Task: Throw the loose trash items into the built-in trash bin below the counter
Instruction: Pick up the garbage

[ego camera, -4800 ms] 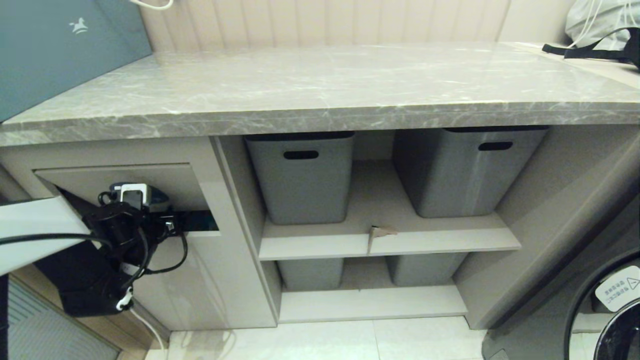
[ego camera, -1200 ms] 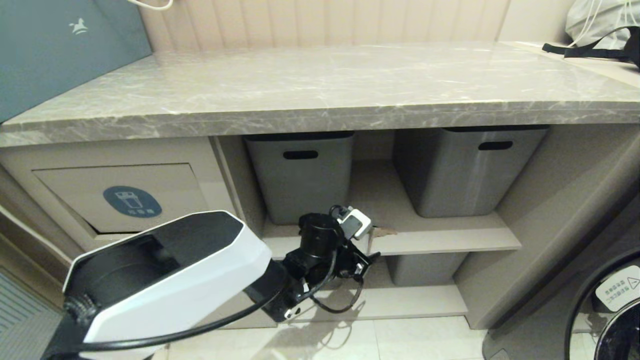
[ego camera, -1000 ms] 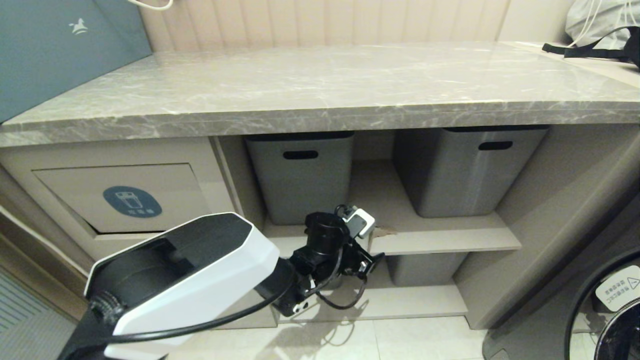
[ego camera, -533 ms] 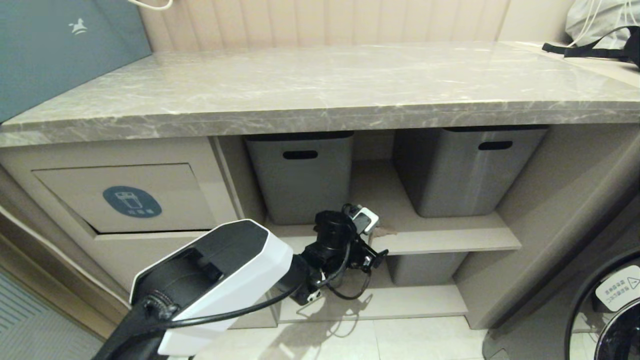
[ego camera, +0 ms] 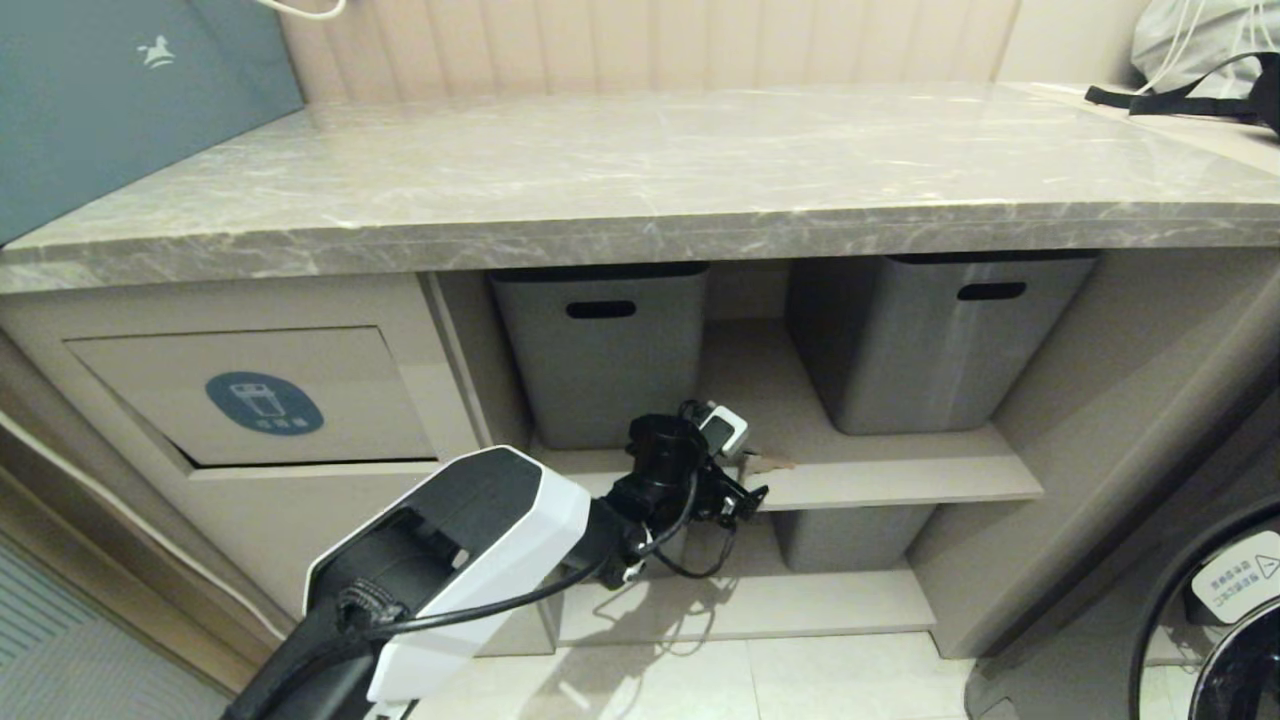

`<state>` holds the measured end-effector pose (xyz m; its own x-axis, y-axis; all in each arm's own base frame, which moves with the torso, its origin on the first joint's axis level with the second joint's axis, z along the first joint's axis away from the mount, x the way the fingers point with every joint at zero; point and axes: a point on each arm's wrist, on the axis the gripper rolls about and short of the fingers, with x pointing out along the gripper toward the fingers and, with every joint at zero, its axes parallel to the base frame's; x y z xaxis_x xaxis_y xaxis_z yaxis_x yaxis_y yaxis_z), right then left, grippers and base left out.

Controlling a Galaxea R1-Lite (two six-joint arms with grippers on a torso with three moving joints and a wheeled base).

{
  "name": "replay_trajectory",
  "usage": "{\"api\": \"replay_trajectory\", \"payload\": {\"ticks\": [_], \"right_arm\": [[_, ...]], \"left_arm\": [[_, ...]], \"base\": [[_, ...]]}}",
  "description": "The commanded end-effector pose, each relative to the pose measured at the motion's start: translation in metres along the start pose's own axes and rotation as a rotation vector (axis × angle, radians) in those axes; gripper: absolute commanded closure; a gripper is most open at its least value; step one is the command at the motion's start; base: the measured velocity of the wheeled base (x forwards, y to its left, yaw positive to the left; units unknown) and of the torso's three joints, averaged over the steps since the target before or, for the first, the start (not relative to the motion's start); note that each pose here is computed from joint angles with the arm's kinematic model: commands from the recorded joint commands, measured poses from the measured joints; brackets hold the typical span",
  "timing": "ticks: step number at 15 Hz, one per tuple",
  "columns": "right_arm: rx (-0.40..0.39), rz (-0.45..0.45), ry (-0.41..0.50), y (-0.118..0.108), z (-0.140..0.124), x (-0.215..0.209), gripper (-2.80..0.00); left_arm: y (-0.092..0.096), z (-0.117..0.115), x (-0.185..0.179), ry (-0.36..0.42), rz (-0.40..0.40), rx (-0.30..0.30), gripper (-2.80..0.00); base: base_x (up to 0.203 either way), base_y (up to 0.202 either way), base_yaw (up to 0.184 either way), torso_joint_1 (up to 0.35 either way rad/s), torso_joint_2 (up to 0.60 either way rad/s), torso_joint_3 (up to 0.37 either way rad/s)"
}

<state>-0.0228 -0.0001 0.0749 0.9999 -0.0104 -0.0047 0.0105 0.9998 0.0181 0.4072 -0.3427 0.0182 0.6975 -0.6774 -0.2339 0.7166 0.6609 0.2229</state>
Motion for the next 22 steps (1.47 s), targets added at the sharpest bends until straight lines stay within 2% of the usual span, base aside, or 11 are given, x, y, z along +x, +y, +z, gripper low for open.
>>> {"api": "replay_trajectory", "payload": {"ticks": [1, 2, 12, 15, 18, 20, 22], "right_arm": [[0.0, 0.0, 0.001, 0.0, 0.0, 0.0, 0.0], [0.0, 0.0, 0.0, 0.0, 0.0, 0.0, 0.0], [0.0, 0.0, 0.0, 0.0, 0.0, 0.0, 0.0], [0.0, 0.0, 0.0, 0.0, 0.0, 0.0, 0.0], [0.0, 0.0, 0.0, 0.0, 0.0, 0.0, 0.0], [0.0, 0.001, 0.001, 0.0, 0.0, 0.0, 0.0], [0.0, 0.001, 0.0, 0.0, 0.0, 0.0, 0.0]], "left_arm": [[0.001, -0.006, 0.005, -0.003, 0.002, 0.001, -2.8], [0.001, -0.007, 0.006, -0.005, 0.004, 0.001, 0.0], [0.003, -0.006, 0.009, -0.019, 0.013, 0.002, 0.0], [0.006, 0.013, -0.005, -0.026, 0.036, 0.005, 0.0], [0.01, 0.052, -0.057, -0.006, 0.062, 0.007, 0.0], [0.012, 0.078, -0.115, -0.008, 0.083, 0.009, 0.0], [0.013, 0.087, -0.179, -0.016, 0.113, 0.009, 0.0]], "base": [[0.0, 0.0, 0.0, 0.0, 0.0, 0.0], [0.0, 0.0, 0.0, 0.0, 0.0, 0.0], [0.0, 0.0, 0.0, 0.0, 0.0, 0.0], [0.0, 0.0, 0.0, 0.0, 0.0, 0.0], [0.0, 0.0, 0.0, 0.0, 0.0, 0.0], [0.0, 0.0, 0.0, 0.0, 0.0, 0.0], [0.0, 0.0, 0.0, 0.0, 0.0, 0.0]]}}
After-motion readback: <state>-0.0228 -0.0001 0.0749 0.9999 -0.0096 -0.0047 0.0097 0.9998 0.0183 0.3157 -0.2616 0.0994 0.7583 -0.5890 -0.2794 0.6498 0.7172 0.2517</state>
